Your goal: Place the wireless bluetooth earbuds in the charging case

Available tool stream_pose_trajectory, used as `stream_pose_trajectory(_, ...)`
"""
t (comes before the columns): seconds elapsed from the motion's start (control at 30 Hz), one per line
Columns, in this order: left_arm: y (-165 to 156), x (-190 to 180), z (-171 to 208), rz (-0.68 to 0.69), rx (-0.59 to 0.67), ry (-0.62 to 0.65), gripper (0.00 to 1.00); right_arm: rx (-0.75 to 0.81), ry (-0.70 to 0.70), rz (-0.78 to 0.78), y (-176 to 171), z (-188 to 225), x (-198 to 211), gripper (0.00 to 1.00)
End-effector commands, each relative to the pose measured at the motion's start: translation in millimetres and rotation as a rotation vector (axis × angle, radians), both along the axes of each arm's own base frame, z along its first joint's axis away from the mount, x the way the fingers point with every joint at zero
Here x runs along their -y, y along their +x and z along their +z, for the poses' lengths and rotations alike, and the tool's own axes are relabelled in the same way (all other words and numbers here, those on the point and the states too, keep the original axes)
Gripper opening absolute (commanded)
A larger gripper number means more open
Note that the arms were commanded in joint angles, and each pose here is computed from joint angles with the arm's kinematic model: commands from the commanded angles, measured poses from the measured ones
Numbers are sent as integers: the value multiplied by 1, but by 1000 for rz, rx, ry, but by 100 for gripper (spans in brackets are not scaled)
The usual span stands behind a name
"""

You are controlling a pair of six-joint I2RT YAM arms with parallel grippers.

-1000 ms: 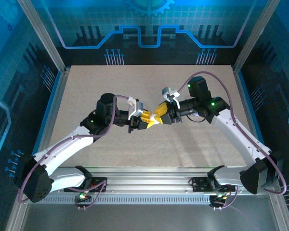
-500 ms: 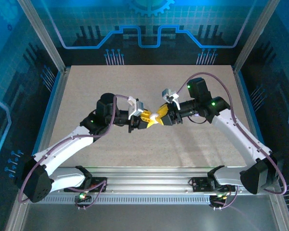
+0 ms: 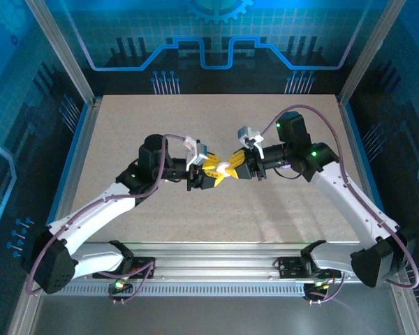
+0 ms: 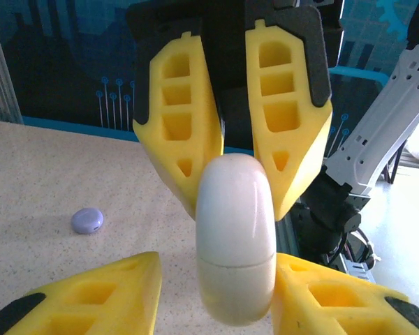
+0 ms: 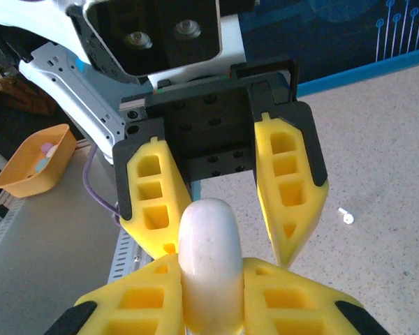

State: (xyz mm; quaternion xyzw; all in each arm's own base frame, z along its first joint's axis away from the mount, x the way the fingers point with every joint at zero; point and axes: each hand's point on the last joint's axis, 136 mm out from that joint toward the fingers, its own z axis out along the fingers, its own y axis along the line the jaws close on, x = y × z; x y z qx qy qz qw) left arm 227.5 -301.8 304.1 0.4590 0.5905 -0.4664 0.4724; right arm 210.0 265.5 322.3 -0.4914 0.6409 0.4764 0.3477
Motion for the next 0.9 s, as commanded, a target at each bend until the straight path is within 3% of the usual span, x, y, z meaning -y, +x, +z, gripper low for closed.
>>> stream_pose_trajectory(0.0,0,3,4,-3,-9,-45,45,-7,33,29,-8,6,0,20)
stream_pose_trajectory(0.2,-1,4,6,-16,-20,-54,43,-20,49,37,-8,4,-2,20)
stream_pose_trajectory(0.33,-1,4,4,-18,-18,-43,28,-16,56,37,-8,5,-2,20)
stream_pose_trajectory(0.5,-3,4,-1,-22,-32,-27,22,-15,64,33,-7,5,-3,22)
stream_pose_trajectory(0.63,-3,3,0,-19,-22,-26,19,0,44,-1,-4,4,-1,45)
stream_pose_trajectory(0.87,-1,3,1,-10,-8,-23,19,0,26,-24,2,-2,-2,54)
